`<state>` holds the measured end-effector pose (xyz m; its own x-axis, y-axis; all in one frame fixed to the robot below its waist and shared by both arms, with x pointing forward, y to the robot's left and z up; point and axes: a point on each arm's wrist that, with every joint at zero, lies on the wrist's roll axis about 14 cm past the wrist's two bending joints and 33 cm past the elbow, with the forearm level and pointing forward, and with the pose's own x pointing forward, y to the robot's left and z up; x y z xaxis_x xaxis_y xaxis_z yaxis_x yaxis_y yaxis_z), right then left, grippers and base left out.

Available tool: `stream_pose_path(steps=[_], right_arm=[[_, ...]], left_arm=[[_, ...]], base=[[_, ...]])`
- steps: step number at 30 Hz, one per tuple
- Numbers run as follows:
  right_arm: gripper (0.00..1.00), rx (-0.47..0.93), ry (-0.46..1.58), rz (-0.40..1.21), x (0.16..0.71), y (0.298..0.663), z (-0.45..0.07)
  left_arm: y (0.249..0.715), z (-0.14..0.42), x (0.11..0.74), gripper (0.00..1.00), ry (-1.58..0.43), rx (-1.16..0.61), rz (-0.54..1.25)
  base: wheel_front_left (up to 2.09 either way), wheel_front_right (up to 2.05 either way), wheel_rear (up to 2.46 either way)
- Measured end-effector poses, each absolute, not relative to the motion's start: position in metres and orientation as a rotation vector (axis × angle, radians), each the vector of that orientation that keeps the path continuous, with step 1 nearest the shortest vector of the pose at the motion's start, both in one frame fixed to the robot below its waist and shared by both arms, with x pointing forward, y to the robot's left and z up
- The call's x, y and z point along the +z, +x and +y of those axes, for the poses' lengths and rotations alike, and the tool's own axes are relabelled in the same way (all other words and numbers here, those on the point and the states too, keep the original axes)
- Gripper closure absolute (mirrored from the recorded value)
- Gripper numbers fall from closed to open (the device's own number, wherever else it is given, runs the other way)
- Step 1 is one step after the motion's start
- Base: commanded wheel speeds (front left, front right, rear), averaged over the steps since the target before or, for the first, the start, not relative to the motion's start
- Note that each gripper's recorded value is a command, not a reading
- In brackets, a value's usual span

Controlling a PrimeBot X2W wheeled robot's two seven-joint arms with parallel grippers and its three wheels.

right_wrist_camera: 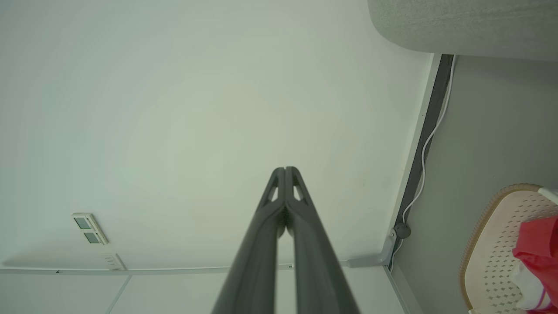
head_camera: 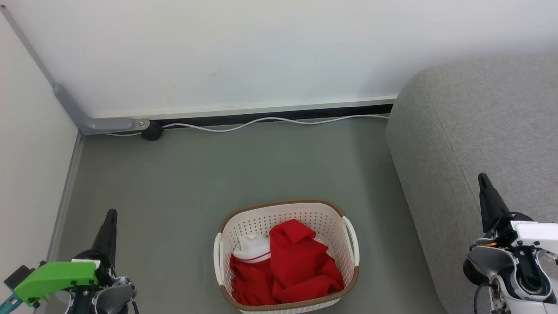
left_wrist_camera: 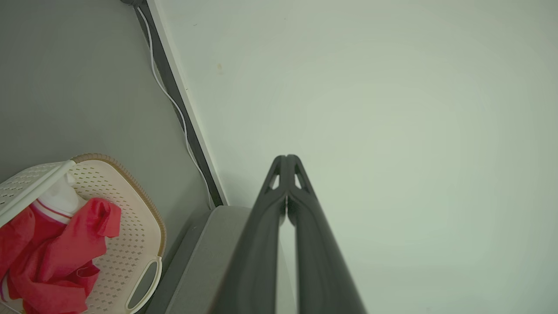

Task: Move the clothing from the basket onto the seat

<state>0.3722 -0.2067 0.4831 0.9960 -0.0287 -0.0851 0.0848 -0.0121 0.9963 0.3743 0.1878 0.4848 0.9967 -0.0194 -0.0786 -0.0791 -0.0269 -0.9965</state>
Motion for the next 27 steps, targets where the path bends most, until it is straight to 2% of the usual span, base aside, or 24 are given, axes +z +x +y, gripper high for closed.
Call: stream_pose_path(steps=[2,3,8,15,27], right_arm=[[1.00,-0.090,1.581,0.044,0.483,0.372,-0.207],[0.00,-0.090,1.581,0.044,0.483,0.372,-0.207],[0.00,-0.137,1.596,0.092,0.463,0.361,-0.202],[0.00,-0.123,1.561,0.091,0.467,0.363,-0.200],[0.00,-0.086,1.299,0.120,0.471,0.365,-0.201]], left_arm=[[0.374,0.188,0.485,1.00,-1.598,0.048,0.077],[0.374,0.188,0.485,0.00,-1.598,0.048,0.077],[0.365,0.184,0.468,0.00,-1.610,0.088,0.117],[0.366,0.184,0.470,0.00,-1.595,0.090,0.107],[0.366,0.180,0.471,0.00,-1.403,0.067,0.123]], base=[[0.00,0.00,0.00],[0.00,0.00,0.00],[0.00,0.00,0.00],[0.00,0.00,0.00],[0.00,0.00,0.00]])
